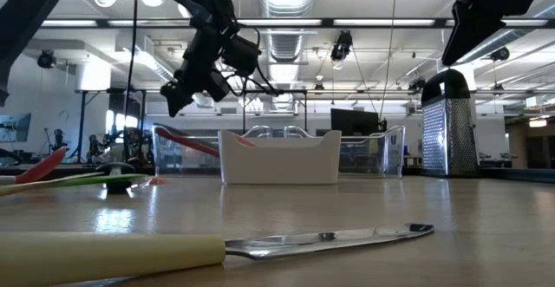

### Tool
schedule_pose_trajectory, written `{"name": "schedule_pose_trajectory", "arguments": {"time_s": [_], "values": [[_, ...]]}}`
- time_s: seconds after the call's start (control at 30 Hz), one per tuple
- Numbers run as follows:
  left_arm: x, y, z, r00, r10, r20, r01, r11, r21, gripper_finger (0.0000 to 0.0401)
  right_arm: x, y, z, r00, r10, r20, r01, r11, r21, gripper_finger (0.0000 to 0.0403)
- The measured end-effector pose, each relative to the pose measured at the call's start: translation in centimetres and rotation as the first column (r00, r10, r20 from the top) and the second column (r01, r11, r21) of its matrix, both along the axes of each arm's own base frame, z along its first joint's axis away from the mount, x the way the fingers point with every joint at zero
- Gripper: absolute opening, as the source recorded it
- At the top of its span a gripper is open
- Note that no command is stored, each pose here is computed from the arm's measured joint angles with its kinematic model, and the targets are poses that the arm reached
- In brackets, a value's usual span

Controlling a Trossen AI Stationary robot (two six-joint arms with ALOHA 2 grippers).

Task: Pick & Place Kitchen Items
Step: Put the gray serving spoon into the left transparent bin, then put the gold table knife into the right transparent bin

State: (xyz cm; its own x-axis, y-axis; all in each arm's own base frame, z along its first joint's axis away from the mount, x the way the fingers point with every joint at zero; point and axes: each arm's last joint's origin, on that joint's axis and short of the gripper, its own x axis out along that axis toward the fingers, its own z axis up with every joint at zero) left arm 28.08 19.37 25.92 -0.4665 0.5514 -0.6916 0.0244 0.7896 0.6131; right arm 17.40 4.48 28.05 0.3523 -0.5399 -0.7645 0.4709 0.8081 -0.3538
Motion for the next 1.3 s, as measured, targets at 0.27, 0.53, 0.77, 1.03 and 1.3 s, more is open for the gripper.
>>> {"name": "schedule_pose_trajectory", "arguments": {"time_s": [0.27, 0.53, 0.77, 1.03, 1.3], "values": [[-2.0, -1.7, 3.1, 0.994, 0.072, 0.088, -0.072, 0.997, -0.006, 0.0265, 0.0, 0.0, 0.0, 1.0, -0.002, 0.003, 0.002, 1.0, 0.011, 0.0221], [-5.8, -5.6, 9.2, 0.874, 0.176, 0.453, -0.16, 0.984, -0.073, 0.0265, 0.3, 0.1, 0.1, 1.0, 0.0, 0.028, 0.0, 1.0, 0.018, 0.0221], [-9.0, -8.9, 12.7, 0.615, 0.366, 0.698, -0.196, 0.929, -0.314, 0.0264, 0.6, 0.2, 0.2, 0.998, 0.001, 0.067, -0.003, 1.0, 0.031, 0.0221], [-10.2, -13.2, 14.3, 0.466, 0.461, 0.756, -0.141, 0.882, -0.451, 0.0264, 0.9, 0.3, 0.3, 0.995, 0.001, 0.101, -0.006, 0.999, 0.043, 0.0221], [-9.0, -19.6, 11.7, 0.43, 0.522, 0.737, -0.107, 0.84, -0.532, 0.0264, 1.1, 0.4, 0.3, 0.994, 0.015, 0.109, -0.02, 0.999, 0.048, 0.0221]]}}
